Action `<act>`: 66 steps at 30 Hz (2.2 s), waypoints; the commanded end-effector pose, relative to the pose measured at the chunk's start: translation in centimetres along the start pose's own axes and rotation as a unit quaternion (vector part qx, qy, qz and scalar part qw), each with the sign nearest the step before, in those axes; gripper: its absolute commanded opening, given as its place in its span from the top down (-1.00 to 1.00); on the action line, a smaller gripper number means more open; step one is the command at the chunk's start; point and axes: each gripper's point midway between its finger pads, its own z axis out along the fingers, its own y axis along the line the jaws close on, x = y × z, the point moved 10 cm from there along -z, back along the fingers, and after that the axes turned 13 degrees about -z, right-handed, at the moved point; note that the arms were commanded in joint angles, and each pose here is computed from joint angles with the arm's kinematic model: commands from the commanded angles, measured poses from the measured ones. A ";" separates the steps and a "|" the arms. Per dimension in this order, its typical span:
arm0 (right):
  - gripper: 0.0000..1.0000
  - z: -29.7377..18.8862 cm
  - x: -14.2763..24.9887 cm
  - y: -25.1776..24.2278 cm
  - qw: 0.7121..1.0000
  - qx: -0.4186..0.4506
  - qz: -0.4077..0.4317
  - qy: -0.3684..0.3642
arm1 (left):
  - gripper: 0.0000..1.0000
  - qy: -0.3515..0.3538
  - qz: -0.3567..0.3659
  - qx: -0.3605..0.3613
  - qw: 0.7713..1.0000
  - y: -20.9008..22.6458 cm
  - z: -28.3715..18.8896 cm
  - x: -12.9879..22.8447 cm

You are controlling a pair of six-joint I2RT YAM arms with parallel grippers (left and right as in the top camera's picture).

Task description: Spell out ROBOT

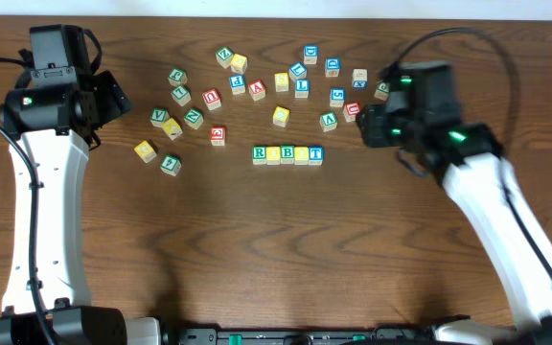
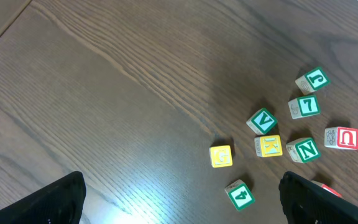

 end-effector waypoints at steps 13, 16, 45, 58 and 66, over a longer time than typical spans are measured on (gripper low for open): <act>-0.98 -16.3 1.6 1.4 0.984 0.057 -0.024 -0.165 | -0.95 -0.003 -0.001 -0.009 1.000 0.4 0.0 0.1; -0.98 -18.1 2.2 1.3 0.978 0.083 -0.021 -0.188 | -0.95 -0.003 -0.001 -0.009 1.000 0.4 0.0 0.1; -0.99 -16.1 13.6 -1.4 0.902 0.193 0.014 -0.386 | -0.95 -0.003 -0.001 -0.009 1.000 0.4 0.0 0.1; -0.98 -8.7 19.2 -2.5 0.875 0.182 0.005 -0.448 | -0.95 -0.003 -0.001 -0.009 1.000 0.4 0.0 0.1; -0.99 -5.8 21.0 -3.1 0.892 0.181 0.011 -0.414 | -0.96 -0.003 -0.001 -0.009 1.000 0.4 0.0 0.1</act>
